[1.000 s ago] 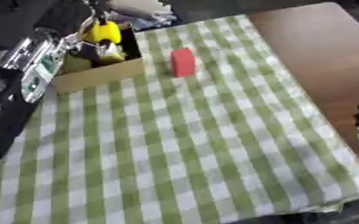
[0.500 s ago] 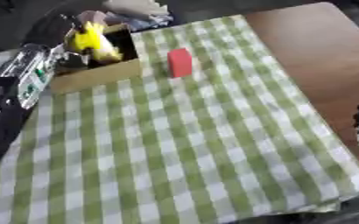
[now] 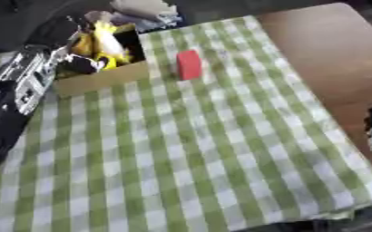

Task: Pick up objects on the table and place them in the box.

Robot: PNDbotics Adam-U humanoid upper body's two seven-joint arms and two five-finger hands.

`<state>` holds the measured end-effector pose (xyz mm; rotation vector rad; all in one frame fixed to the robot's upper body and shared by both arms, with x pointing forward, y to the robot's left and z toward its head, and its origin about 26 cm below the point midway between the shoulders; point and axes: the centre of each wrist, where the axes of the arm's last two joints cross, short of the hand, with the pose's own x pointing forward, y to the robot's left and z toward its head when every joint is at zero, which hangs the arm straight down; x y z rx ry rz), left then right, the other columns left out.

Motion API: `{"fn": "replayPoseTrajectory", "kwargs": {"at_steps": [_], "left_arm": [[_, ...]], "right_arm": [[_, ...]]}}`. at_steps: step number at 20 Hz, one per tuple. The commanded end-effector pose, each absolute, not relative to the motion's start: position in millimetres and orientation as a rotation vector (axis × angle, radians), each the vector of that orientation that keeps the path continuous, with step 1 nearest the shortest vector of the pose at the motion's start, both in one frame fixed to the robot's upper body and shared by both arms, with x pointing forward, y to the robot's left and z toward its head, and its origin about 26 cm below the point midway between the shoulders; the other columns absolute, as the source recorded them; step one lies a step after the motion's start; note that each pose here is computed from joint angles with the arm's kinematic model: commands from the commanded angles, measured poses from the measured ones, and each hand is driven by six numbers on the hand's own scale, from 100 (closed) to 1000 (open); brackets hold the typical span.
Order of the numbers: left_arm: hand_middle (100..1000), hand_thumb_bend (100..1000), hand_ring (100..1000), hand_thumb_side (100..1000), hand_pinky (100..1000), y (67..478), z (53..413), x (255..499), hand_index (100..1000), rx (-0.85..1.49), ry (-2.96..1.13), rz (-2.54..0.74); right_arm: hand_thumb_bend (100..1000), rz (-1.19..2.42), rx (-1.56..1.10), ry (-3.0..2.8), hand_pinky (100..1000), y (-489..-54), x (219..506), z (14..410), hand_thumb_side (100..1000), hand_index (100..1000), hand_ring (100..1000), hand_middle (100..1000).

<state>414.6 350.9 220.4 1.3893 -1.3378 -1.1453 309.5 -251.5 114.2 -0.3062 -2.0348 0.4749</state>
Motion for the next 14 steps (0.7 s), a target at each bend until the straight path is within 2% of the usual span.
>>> {"fn": "replayPoseTrajectory", "kwargs": {"at_steps": [1,3,9,14], "left_arm": [[837,391,817,396,816,344,255,407,841,1.431,-1.439,-1.155],[838,390,817,396,817,332,261,406,842,1.421,-1.484,-1.184],[845,417,823,471,823,308,257,414,862,1.34,-1.499,-1.277],[851,438,832,588,826,312,245,425,894,1.237,-1.469,-1.244]], "right_arm": [[100,0.488,-0.319,-2.048,611,-255,310,120,383,834,639,634],[100,0.493,-0.314,-2.049,611,-254,310,120,382,834,639,634],[100,0.514,-0.285,-2.063,612,-249,311,123,389,834,639,634],[100,0.531,-0.257,-2.092,612,-242,314,130,389,834,638,633]]}}
